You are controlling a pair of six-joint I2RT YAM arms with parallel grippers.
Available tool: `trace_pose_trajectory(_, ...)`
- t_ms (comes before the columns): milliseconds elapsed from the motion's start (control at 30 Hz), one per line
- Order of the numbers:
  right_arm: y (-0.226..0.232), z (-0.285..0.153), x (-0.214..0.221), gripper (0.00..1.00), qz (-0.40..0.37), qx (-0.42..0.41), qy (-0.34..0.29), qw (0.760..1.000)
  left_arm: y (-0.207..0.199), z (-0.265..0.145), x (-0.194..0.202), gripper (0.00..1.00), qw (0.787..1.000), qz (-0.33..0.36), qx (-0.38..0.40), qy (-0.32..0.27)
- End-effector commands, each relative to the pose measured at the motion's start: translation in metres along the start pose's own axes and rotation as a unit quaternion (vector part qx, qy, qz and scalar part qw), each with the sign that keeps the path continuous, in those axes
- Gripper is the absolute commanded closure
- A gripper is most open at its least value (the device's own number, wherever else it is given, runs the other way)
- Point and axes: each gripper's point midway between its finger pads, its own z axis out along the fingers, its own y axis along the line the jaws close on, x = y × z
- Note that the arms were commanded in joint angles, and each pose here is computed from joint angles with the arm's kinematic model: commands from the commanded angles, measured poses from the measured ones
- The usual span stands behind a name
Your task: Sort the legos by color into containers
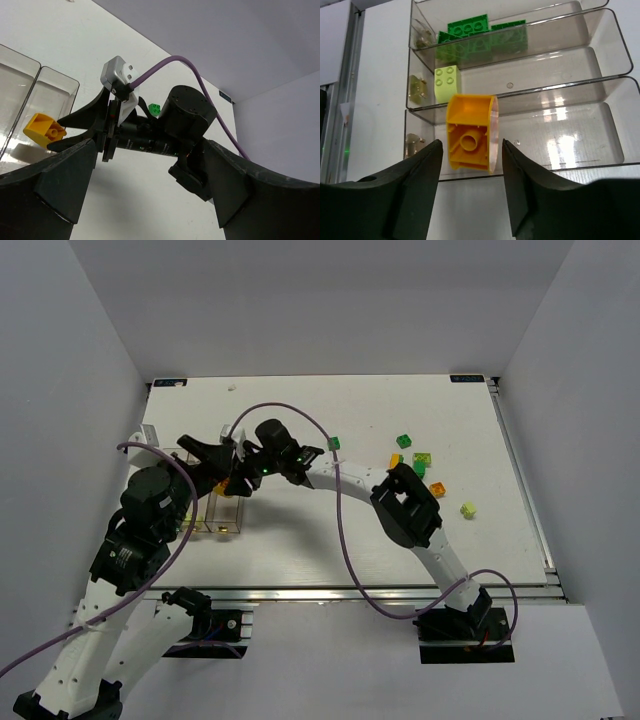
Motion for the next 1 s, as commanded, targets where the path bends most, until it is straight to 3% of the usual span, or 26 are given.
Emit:
trace_pose_trajectory(0,-0.008,0.004,-0.030,0.42,-0.039,0.017,-0.038,0.998,0.007,0.000,0.004,0.02,1.000,0.005,-0.015,0.007)
trace_pose_trajectory(67,-0.006,0.004,-0.029,0.34,-0.044,0.013,-0.037,0.998,0.007,0.000,0.005,0.02,1.000,0.004,-0.015,0.009)
trace_pose_trajectory(300,-0.008,-0.016,-0.048,0.20,-0.100,0.019,-0.029,0.994,0.000,0.005,0.004,0.02,1.000,0.008,-0.009,0.014)
trace_pose_trajectory(367,-0.018,-0.032,-0.054,0.11,-0.113,0.034,-0.025,0.993,-0.003,0.009,0.008,0.02,1.000,0.012,-0.002,0.024)
trace_pose_trajectory(533,-0.040,-0.098,-0.055,0.11,-0.106,0.048,-0.013,0.993,-0.025,0.033,0.041,0.04,0.994,0.026,0.051,0.091)
trace_pose_trajectory(600,-0.051,-0.133,-0.044,0.25,-0.085,0.059,-0.003,0.995,-0.029,0.049,0.056,0.14,0.991,0.034,0.055,0.117)
trace_pose_trajectory(633,-0.064,-0.155,-0.041,0.46,-0.069,0.075,-0.003,0.995,-0.030,0.059,0.067,0.33,0.988,0.039,0.053,0.138)
trace_pose_trajectory(700,-0.066,-0.187,-0.049,0.85,-0.058,0.097,-0.014,0.994,-0.034,0.068,0.075,0.57,0.985,0.043,0.058,0.155)
trace_pose_trajectory(733,-0.067,-0.198,-0.030,1.00,-0.038,0.106,-0.003,0.994,-0.035,0.073,0.081,0.77,0.983,0.043,0.059,0.167)
trace_pose_trajectory(833,-0.078,-0.252,-0.020,1.00,-0.018,0.162,-0.004,0.987,-0.032,0.096,0.100,0.97,0.978,0.052,0.040,0.199)
trace_pose_trajectory(900,-0.089,-0.295,-0.020,0.82,-0.001,0.212,-0.013,0.977,-0.032,0.112,0.122,0.98,0.968,0.053,0.037,0.241)
trace_pose_trajectory(933,-0.092,-0.308,-0.016,0.61,0.009,0.227,-0.014,0.974,-0.030,0.119,0.129,0.93,0.966,0.054,0.030,0.251)
trace_pose_trajectory(967,-0.097,-0.335,-0.007,0.51,0.025,0.254,-0.016,0.967,-0.034,0.127,0.130,0.73,0.965,0.055,0.028,0.257)
